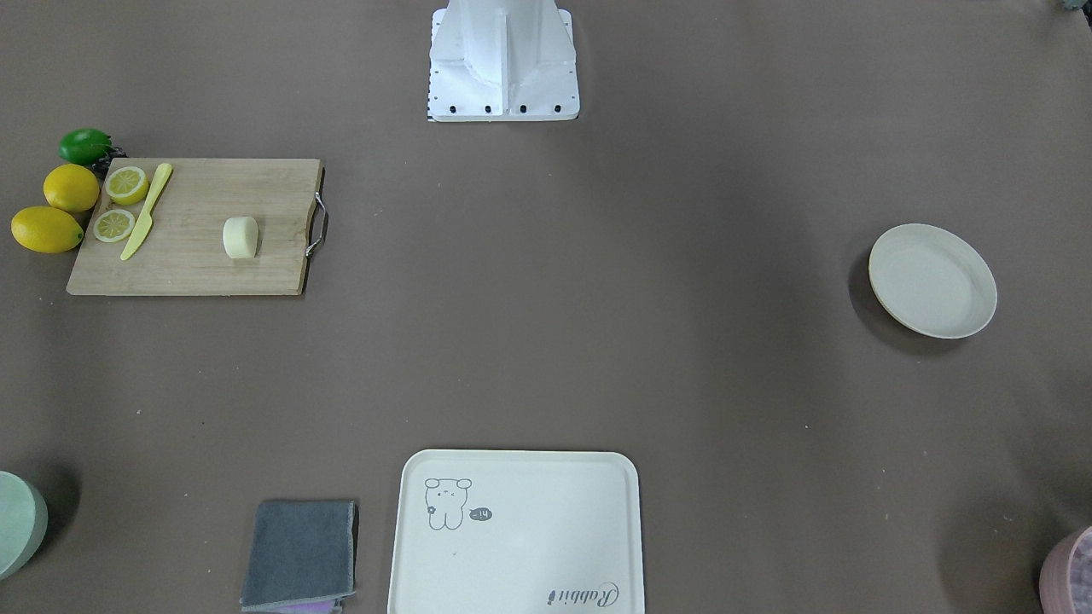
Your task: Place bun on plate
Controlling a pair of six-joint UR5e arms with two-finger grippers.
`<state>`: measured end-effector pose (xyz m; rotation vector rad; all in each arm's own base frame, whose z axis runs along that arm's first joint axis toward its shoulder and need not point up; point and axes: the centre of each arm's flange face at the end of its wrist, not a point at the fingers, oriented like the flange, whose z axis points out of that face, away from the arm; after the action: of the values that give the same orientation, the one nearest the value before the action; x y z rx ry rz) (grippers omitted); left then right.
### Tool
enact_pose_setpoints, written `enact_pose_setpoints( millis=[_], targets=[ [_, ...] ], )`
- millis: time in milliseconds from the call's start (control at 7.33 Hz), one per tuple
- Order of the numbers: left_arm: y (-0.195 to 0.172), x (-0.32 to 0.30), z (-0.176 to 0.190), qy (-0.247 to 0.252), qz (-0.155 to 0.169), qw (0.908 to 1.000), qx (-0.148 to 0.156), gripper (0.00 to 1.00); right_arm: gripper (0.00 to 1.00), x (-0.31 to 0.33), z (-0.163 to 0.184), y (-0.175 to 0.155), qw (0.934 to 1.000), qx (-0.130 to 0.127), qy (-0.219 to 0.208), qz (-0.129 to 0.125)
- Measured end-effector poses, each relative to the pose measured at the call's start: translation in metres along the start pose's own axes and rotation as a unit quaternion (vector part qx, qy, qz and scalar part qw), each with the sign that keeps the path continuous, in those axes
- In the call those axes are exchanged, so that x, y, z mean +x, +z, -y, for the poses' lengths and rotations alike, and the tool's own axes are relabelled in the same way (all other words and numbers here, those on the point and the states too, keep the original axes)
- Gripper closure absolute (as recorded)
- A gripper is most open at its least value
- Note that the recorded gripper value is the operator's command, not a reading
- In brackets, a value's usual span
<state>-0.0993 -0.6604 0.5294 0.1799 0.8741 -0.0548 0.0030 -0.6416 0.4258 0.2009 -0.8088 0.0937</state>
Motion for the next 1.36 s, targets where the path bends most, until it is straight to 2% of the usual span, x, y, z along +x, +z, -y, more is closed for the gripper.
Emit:
enact_pose_setpoints(
  millis=[409, 1364],
  targets=[
    [0.003, -0.007, -0.007, -0.024, 0.0, 0.9997, -0.001, 0.02, 0.0, 0.0, 0.0, -0.001, 1.0, 0.0, 0.001, 0.002],
    [0.007, 0.01, -0.006, -0.004, 0.002, 1.0, 0.001, 0.02, 0.0, -0.01, 0.004, -0.002, 1.0, 0.002, -0.007, 0.004]
  ],
)
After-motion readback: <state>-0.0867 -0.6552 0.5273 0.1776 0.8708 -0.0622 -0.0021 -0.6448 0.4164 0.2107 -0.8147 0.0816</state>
